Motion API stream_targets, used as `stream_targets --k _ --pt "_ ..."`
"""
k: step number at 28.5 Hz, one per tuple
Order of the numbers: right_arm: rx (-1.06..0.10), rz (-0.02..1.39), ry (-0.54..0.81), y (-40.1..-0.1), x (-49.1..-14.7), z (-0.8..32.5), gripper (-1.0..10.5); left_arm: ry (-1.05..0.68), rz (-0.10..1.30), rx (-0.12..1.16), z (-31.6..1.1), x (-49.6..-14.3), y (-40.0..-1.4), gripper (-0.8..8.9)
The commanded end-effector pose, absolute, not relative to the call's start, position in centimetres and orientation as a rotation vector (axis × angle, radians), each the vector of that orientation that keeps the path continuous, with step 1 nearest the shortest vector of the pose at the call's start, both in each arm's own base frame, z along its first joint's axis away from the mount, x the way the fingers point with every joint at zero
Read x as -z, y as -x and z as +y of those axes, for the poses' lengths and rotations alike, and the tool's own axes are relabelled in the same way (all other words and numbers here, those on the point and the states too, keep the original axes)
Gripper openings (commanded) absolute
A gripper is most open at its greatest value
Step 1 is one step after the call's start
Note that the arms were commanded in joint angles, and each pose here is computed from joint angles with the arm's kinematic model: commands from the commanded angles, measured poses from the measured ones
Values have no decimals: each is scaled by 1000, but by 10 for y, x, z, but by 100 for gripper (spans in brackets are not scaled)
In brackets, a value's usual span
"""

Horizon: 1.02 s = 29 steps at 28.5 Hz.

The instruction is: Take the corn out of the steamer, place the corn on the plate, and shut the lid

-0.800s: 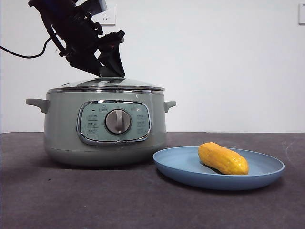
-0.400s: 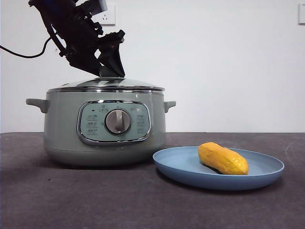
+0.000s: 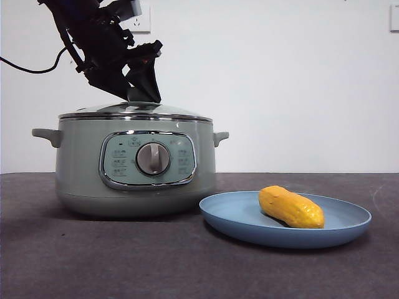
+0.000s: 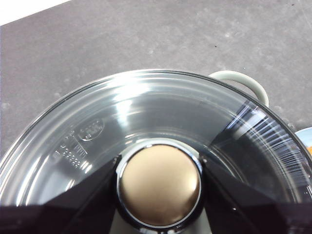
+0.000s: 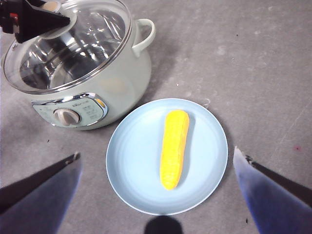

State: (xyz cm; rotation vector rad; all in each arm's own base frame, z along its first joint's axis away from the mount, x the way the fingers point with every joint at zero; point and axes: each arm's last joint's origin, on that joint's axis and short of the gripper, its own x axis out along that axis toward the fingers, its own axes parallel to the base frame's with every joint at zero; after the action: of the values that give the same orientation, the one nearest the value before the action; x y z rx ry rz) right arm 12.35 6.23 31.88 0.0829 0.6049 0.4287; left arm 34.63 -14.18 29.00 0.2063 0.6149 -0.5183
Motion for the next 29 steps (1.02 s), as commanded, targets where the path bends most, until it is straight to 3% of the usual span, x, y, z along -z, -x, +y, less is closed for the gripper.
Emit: stream_targets --k 1,5,6,9,11,21,29 --pt "-431 599 -75 -124 -318 63 567 -244 637 521 -141 -287 -347 -8" --pt "-432 599 -75 -124 -318 63 567 -241 638 520 -141 -287 -347 56" --pt "-432 599 -75 -124 -318 63 567 -240 635 521 -141 -287 -347 124" --pt "-433 599 -75 -124 -318 63 567 -238 615 519 -141 -289 -348 444" --pt "-434 600 -75 -124 -318 63 567 -236 598 518 -142 -290 -349 531" --pt "-434 600 -75 -124 -318 63 567 -230 549 516 -138 -307 -341 531" --pt "-445 597 -57 -124 -318 63 567 -229 561 521 -124 -343 -302 530"
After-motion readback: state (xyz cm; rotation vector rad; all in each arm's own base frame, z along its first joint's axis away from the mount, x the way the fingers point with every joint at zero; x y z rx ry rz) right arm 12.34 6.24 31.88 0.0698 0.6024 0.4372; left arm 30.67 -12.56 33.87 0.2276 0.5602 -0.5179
